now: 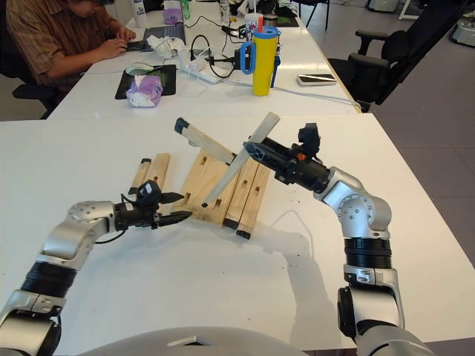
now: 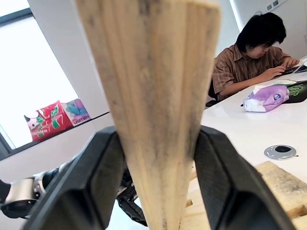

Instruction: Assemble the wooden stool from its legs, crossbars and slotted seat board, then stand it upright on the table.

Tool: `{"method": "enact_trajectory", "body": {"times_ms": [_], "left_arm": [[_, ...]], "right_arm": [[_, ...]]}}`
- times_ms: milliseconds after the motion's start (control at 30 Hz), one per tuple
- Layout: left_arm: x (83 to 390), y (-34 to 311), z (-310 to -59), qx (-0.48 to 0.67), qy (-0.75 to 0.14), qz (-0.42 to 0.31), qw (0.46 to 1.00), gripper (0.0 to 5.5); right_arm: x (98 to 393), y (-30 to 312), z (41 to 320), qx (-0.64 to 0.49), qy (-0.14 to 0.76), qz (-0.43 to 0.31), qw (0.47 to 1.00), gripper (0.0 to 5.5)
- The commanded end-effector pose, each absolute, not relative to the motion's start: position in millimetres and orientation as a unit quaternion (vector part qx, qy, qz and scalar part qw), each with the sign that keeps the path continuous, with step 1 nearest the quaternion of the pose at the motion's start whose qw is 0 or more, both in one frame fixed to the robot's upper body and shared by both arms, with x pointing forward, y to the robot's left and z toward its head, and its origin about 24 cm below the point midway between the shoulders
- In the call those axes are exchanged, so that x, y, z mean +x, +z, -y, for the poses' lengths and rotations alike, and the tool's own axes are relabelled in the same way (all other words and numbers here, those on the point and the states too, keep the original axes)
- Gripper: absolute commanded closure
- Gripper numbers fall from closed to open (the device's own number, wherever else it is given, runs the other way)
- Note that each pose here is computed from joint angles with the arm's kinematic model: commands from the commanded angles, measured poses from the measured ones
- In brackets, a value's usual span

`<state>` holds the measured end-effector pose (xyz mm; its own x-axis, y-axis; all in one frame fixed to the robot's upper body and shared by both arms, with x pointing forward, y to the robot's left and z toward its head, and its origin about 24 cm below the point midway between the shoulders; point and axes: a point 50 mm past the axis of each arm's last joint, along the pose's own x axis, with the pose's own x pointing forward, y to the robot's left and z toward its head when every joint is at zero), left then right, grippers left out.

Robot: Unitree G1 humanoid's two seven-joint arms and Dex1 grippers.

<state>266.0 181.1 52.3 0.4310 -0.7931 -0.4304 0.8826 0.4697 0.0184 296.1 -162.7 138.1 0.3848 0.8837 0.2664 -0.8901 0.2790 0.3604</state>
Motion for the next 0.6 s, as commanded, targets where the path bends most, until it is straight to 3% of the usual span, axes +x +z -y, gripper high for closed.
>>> {"method": "enact_trajectory", "body": {"times_ms": [33,200,433,600], "left_arm": [[267.1,36.4,-175.2,0.180,-0.499,-0.193,0.826,2.33],[267.3,27.6,-172.7,0.199,-0.503,-0.206,0.816,2.33],[246.2,8.7,-177.9,0.225,-0.523,-0.312,0.760,2.33],[236.7,1.0,-178.1,0.232,-0.523,-0.347,0.743,2.33]], "right_arm": [[301.6,137.8,160.2,0.198,0.565,0.019,0.801,3.44],[304.4,133.4,162.7,0.173,0.569,0.010,0.804,3.44],[305.5,132.2,162.3,0.121,0.581,-0.007,0.805,3.44],[309.7,136.4,163.2,0.085,0.577,-0.004,0.812,3.46]]}}
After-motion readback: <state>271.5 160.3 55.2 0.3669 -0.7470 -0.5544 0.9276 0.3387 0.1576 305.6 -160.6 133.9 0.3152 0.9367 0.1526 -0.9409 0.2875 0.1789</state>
